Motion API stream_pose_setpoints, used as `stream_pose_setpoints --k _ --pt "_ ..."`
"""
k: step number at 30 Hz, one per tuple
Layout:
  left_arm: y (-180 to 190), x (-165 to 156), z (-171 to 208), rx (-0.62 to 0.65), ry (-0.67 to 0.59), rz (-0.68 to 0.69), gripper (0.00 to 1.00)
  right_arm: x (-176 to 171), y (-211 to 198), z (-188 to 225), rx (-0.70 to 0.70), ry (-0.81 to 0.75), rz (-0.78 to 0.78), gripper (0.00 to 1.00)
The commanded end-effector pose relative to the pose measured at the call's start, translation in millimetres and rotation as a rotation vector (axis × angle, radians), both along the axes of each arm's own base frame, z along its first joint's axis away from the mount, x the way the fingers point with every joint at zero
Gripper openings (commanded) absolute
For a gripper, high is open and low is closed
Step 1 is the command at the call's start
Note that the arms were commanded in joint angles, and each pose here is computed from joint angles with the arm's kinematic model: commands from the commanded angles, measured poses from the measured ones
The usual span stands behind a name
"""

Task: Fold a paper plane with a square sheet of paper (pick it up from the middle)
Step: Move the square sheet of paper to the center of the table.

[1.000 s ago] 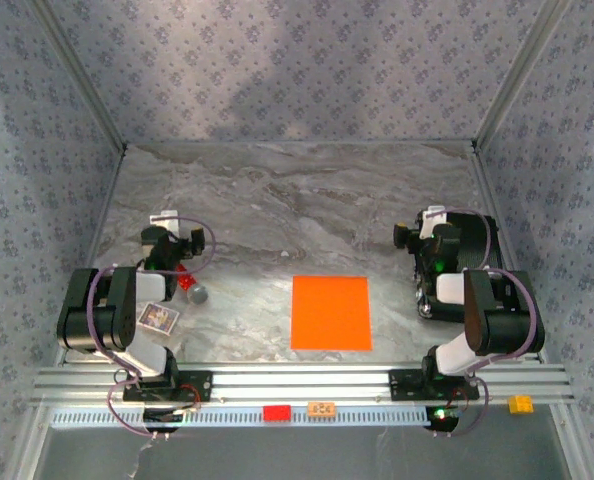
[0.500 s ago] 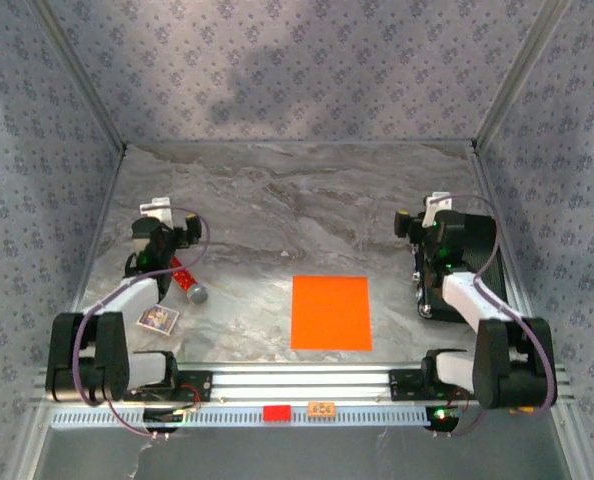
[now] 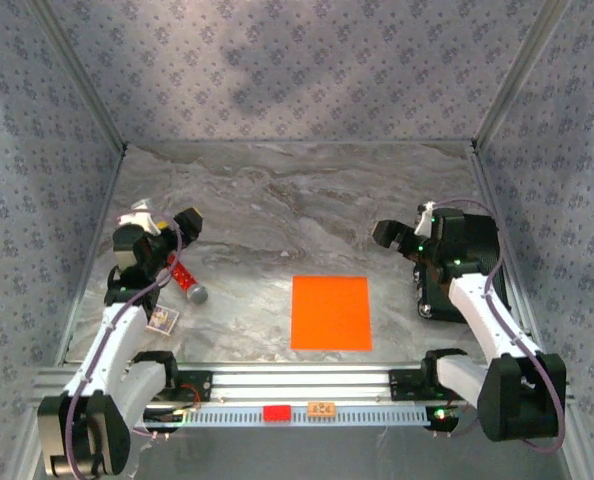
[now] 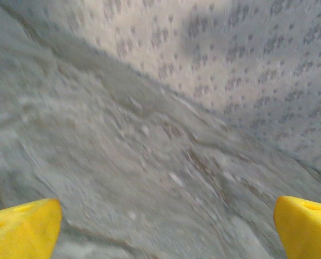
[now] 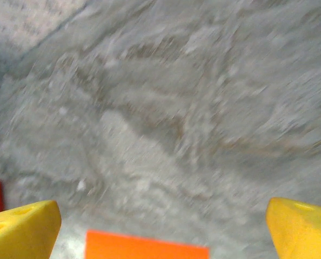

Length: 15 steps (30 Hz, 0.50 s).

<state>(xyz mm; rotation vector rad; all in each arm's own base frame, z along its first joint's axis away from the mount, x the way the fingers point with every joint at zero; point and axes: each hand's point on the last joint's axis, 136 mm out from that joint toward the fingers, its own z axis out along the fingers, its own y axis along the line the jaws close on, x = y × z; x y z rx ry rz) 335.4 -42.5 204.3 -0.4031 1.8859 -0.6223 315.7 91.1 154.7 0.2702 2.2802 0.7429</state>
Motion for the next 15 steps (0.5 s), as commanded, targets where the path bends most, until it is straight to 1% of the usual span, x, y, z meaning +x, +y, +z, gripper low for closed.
stream_pose_setpoints --k 1,3,7,10,13,15 --pt "-38.3 -6.8 -18.0 -0.113 0.177 -0.139 1.0 -33.4 31.7 -11.7 0.076 0.127 0.098 0.97" --pt "-55.2 -9.8 -24.1 -0.083 0.207 -0.187 1.0 -44.9 42.2 -18.1 0.073 0.166 0.128 0.96" --pt "-86.5 -18.9 -41.6 -0.038 0.307 -0.262 1.0 -65.9 70.5 -31.5 0.121 0.227 0.192 0.92" --pt "-109.1 -27.5 -52.6 0.03 0.368 -0.332 1.0 -78.3 84.5 -41.1 0.105 0.258 0.235 0.89" --pt "-125.5 -34.7 -57.2 0.066 0.387 -0.387 1.0 -89.0 99.1 -52.8 0.107 0.295 0.293 0.83" --pt "-129.9 -39.4 -59.3 0.075 0.393 -0.398 1.0 -94.9 108.6 -61.7 0.116 0.326 0.322 0.8"
